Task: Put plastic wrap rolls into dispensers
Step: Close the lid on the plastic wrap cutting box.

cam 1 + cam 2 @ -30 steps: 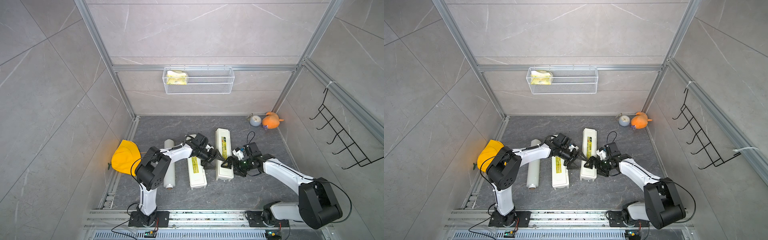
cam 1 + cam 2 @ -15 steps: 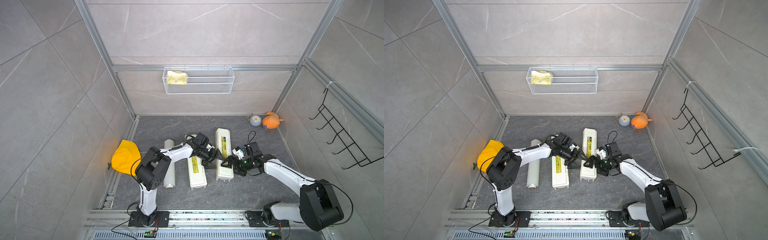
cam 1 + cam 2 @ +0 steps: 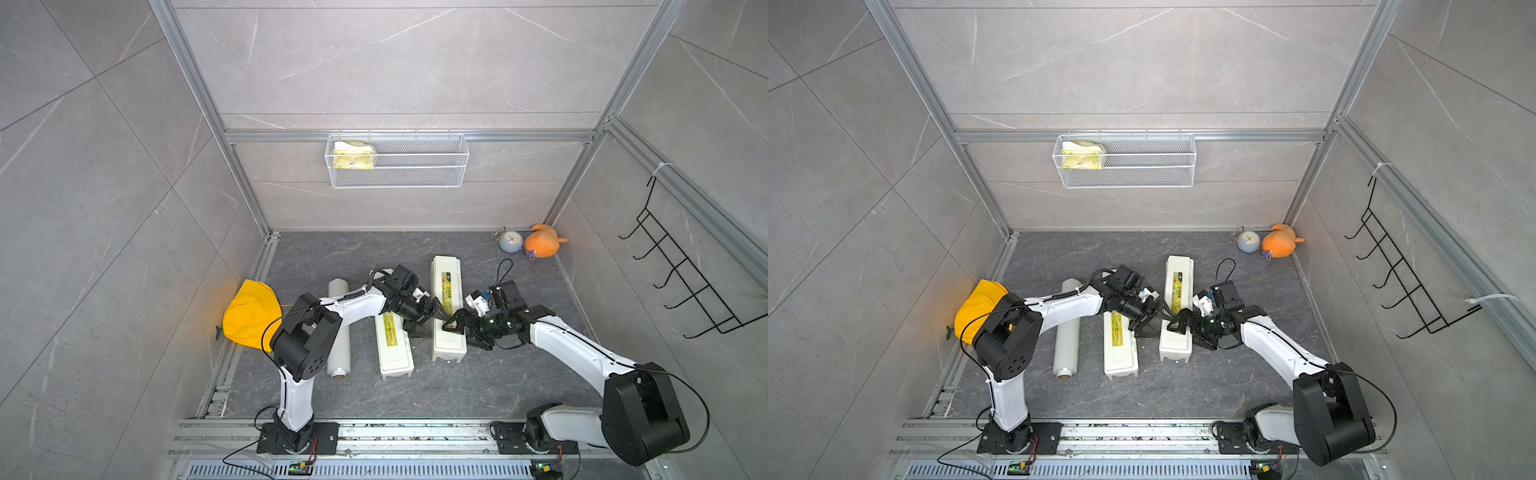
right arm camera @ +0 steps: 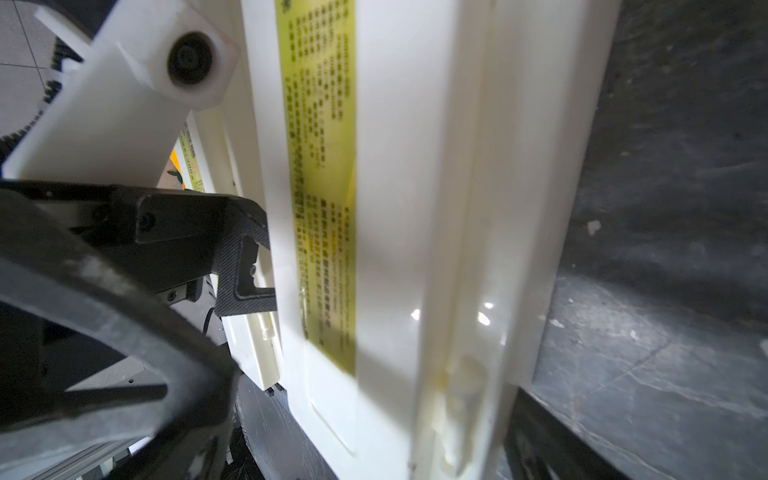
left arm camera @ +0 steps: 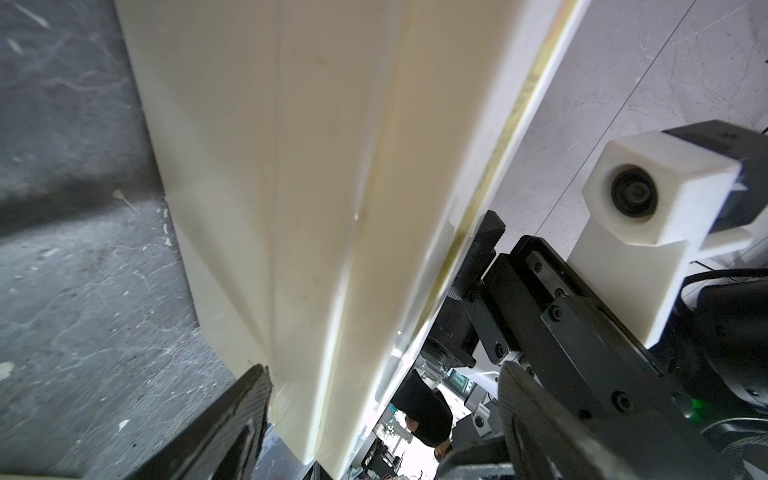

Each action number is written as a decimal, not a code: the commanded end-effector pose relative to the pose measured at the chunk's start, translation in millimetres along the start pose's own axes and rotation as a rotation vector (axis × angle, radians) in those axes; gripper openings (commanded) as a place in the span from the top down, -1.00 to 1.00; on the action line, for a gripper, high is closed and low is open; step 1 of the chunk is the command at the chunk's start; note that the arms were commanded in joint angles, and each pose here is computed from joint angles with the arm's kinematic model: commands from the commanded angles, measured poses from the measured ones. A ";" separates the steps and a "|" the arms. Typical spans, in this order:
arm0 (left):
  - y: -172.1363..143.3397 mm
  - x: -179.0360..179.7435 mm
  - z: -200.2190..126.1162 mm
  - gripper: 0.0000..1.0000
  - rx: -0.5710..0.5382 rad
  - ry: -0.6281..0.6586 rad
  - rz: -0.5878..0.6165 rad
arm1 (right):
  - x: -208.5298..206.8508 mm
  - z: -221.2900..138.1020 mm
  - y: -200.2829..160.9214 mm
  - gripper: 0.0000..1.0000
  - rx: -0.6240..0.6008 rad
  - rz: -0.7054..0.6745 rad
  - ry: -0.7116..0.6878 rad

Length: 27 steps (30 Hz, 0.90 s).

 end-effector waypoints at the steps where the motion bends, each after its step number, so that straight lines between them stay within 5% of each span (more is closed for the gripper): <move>1: -3.0 -5.6 0.3 -0.75 0.024 0.001 0.026 | -3.5 4.5 3.0 -0.98 -0.010 0.001 -0.014; 27: -3.1 7.3 11.6 -0.67 0.060 0.046 -0.002 | -12.6 29.2 3.6 -0.86 0.024 0.016 -0.074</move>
Point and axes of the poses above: each gripper's point midway between its finger pads, its own z axis out along the fingers, its own x axis along the line the jaws close on, y = z × x, the point moved 10 cm from there along -z, back along the fingers, and after that the axes turned 14 degrees about z, right-handed, at the moved point
